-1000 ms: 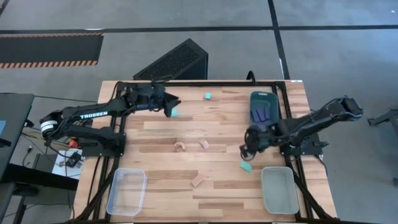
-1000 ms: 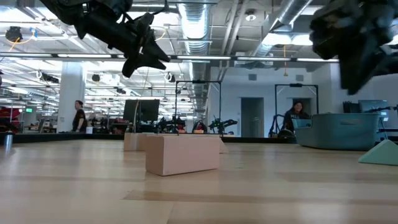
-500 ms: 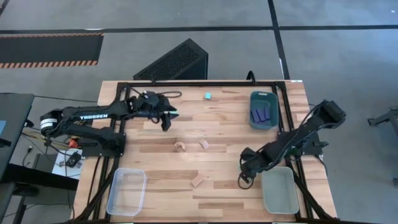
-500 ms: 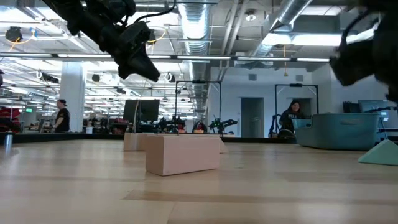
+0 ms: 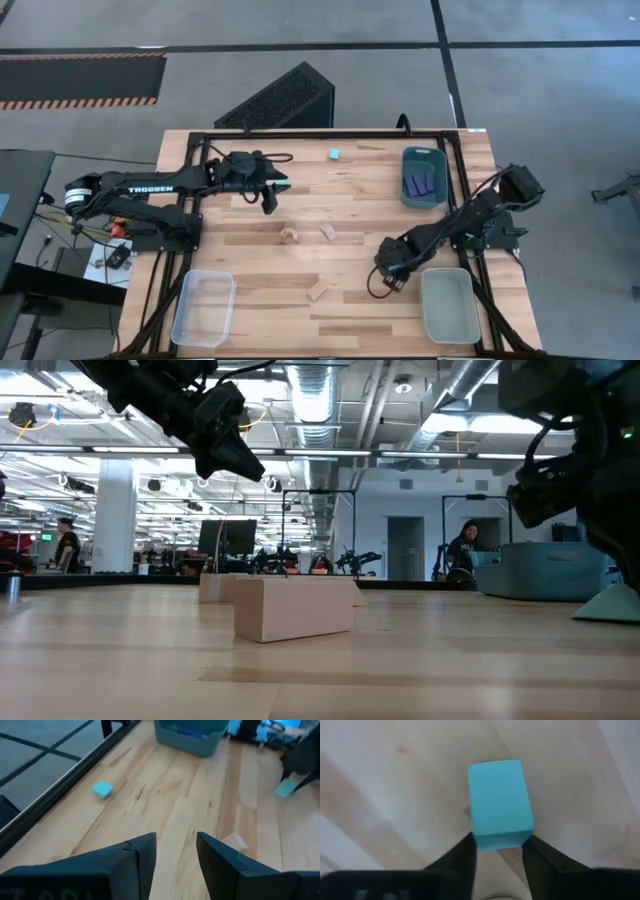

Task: Sort & place blocks by color
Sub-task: Put the light blue block into the transparent bin

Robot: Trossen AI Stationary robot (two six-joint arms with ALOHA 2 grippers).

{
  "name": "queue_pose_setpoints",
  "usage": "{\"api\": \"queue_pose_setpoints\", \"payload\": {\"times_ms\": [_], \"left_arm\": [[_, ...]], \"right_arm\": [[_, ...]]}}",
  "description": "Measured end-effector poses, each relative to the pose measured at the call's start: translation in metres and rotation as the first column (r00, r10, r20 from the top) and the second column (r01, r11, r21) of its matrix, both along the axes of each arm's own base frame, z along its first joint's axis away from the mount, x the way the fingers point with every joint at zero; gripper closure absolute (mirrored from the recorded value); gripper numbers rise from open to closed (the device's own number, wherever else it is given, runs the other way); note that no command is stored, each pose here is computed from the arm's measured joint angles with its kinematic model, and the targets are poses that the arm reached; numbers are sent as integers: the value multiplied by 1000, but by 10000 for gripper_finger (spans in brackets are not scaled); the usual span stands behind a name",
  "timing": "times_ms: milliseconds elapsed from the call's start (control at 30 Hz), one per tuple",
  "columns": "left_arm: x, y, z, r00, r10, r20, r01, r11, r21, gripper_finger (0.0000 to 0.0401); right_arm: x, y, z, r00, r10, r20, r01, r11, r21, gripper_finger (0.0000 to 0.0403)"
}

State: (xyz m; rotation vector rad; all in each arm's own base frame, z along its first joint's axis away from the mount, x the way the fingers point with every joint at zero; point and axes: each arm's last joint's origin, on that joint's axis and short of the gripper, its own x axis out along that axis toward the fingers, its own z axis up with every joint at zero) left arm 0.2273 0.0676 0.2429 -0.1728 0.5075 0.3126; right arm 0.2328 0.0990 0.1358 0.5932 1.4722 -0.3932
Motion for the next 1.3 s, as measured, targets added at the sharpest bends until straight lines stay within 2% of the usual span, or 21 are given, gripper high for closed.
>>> {"api": "queue_pose_setpoints", "payload": {"times_ms": [67, 167, 267, 367, 533, 667, 767, 900, 967, 1100, 1233, 1300], "left_arm": [[1, 0, 1, 1000, 11, 18, -11, 1000, -4, 273], [3, 1, 6, 995, 51, 82, -47, 998, -47, 272], [5, 1, 11, 982, 97, 163, -73, 986, -149, 264], [8, -2, 15, 969, 106, 224, -59, 976, -209, 250], [-1, -5, 16, 980, 95, 173, -58, 976, -208, 223], [-10, -8, 23, 976, 110, 188, -67, 973, -222, 213], [-16, -9, 31, 965, 131, 228, -77, 970, -230, 211], [-29, -11, 41, 951, 171, 258, -115, 968, -221, 211], [-37, -13, 44, 947, 199, 253, -141, 963, -230, 211], [-57, -18, 50, 939, 237, 249, -182, 958, -223, 211], [-74, -22, 54, 937, 258, 235, -209, 954, -217, 211], [-81, -23, 55, 934, 269, 235, -220, 952, -213, 211]], "right_arm": [[2, -3, 6, 997, 37, 65, -37, 999, -9, 297], [9, -11, 22, 975, 57, 215, -37, 995, -98, 353], [12, -19, 38, 942, 75, 326, -36, 991, -125, 388], [18, -30, 55, 891, 74, 449, -10, 990, -144, 396], [22, -51, 64, 860, 23, 510, 65, 986, -156, 364], [25, -54, 68, 837, 82, 541, 43, 976, -214, 344], [35, -56, 67, 797, 154, 584, 16, 961, -276, 332], [58, -67, 67, 697, 200, 689, 32, 951, -309, 306], [75, -74, 67, 646, 213, 733, 40, 950, -311, 286], [115, -91, 67, 628, 285, 724, 24, 923, -384, 236], [165, -103, 68, 608, 395, 689, -21, 875, -483, 185], [191, -108, 69, 587, 418, 693, -43, 871, -489, 162]]}}
